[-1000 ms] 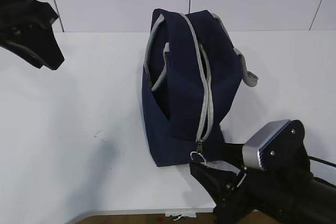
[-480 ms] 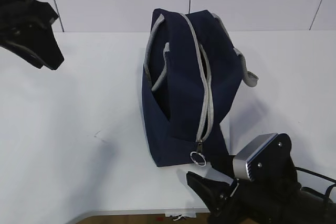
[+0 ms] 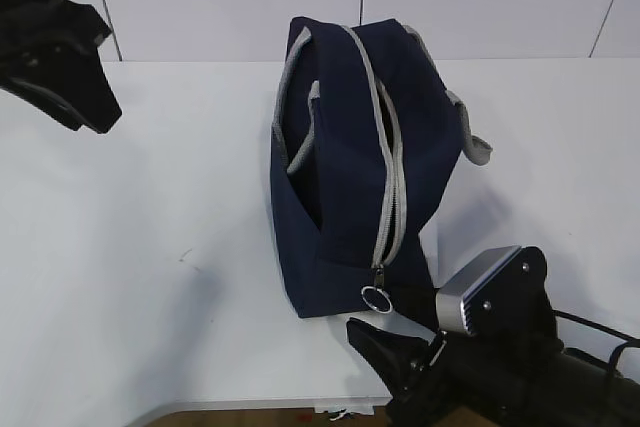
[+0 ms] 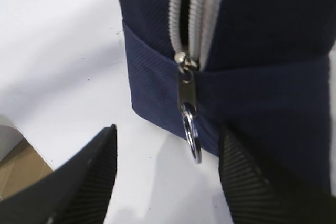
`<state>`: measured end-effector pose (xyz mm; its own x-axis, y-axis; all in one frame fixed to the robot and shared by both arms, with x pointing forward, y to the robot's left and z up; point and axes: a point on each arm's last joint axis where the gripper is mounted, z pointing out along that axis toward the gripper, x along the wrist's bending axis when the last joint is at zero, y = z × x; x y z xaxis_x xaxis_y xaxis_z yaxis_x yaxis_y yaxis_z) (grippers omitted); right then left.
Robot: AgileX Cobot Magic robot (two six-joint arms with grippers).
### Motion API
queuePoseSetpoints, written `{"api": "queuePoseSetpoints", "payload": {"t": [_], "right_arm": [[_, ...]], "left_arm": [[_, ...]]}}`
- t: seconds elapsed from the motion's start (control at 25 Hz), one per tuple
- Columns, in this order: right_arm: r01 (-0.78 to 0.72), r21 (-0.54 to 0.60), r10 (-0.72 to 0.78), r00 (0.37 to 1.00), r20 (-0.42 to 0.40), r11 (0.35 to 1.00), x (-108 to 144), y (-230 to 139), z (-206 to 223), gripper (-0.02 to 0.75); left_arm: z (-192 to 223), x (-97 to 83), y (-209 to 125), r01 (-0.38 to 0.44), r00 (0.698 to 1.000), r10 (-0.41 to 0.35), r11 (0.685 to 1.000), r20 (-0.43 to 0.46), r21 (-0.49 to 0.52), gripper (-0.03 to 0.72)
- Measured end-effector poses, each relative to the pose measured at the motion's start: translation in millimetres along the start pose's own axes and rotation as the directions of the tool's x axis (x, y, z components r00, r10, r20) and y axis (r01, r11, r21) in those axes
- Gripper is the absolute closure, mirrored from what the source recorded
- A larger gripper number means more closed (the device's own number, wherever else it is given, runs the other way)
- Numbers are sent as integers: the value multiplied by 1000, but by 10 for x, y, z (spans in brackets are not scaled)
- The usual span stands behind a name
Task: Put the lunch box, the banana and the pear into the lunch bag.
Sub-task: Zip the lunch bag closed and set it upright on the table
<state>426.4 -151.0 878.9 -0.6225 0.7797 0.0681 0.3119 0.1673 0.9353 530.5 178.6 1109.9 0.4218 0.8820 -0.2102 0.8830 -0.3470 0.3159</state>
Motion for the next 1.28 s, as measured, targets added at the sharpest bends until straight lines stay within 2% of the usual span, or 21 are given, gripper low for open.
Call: {"api": "queuePoseSetpoints", "payload": {"t": [0.24, 0.32, 0.64, 1.0, 1.2, 1.28], "right_arm": [[-2, -4, 2, 1000, 0, 1000, 0, 9, 9, 279], [-2, -4, 2, 1000, 0, 1000, 0, 9, 9, 301], [-2, -4, 2, 1000, 0, 1000, 0, 9, 9, 487], [-4, -3, 4, 1000, 0, 1000, 0, 5, 10, 606], [-4, -3, 4, 1000, 0, 1000, 0, 5, 10, 724], [-4, 6, 4, 1000, 0, 1000, 0, -15, -12, 745]], "left_arm": [[0, 0, 0, 0, 1000, 0, 1000, 0, 0, 444], [0, 0, 0, 0, 1000, 0, 1000, 0, 0, 444], [0, 0, 0, 0, 1000, 0, 1000, 0, 0, 444], [-1, -56, 7, 24, 998, -23, 1000, 62, -7, 444], [-3, -83, 11, 34, 995, -33, 999, 91, -10, 444], [-3, -93, 13, 38, 994, -37, 999, 103, -11, 444]]}}
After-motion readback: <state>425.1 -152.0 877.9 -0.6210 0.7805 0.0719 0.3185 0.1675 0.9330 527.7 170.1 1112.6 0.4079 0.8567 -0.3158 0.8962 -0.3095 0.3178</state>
